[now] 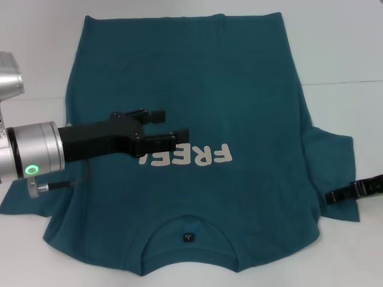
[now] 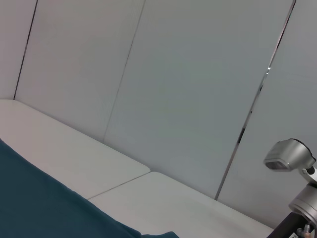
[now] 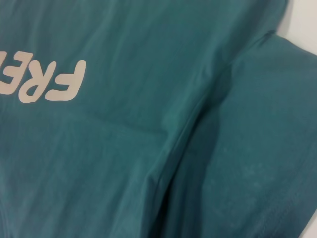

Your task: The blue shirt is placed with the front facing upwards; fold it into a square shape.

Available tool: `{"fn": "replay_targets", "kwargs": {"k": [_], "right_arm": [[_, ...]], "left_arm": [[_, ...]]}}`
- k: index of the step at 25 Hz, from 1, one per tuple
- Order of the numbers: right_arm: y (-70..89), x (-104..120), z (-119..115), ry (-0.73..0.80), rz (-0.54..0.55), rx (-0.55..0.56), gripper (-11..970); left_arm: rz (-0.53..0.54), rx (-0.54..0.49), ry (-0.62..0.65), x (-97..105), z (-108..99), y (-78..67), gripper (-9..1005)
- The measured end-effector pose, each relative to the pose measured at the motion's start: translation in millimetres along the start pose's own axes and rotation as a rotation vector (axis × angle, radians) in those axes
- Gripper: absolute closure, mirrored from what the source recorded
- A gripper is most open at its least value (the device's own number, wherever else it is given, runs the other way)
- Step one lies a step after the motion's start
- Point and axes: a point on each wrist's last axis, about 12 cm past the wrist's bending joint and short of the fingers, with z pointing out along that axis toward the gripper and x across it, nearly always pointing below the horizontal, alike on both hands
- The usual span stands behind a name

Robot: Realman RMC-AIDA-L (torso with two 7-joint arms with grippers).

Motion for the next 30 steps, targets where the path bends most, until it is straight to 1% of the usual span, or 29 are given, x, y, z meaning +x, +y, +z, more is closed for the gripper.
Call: {"fn": "replay_targets", "kwargs": {"k": [7,10,15,26,30], "right_arm": [[-0.1,0.2,2.1,0.0,0.003,0.0,188],[-0.3,0.6,2.2,0.003,0.005,0.001,285],[0.0,1.8,2.9,0.01,0.01,-0.001,492],[-0.8,4.1,2.6,0.018,0.02,-0.003,566],[-2.3,4.4,0.7,0.018,0.021,0.001,688]], "left_arm": [[-0.002,-0.004,-0.002,0.6,-1.2,0.4,109],[-0.001,-0.004,-0.003,0.6,-1.3,0.4,109],[0.001,-0.003,-0.003,0.7,-1.1,0.3,111],[0.004,-0.002,-0.002,0.9,-0.5,-0.1,110],[0.003,-0.002,-0.003,1.2,-0.6,-0.1,110]]}}
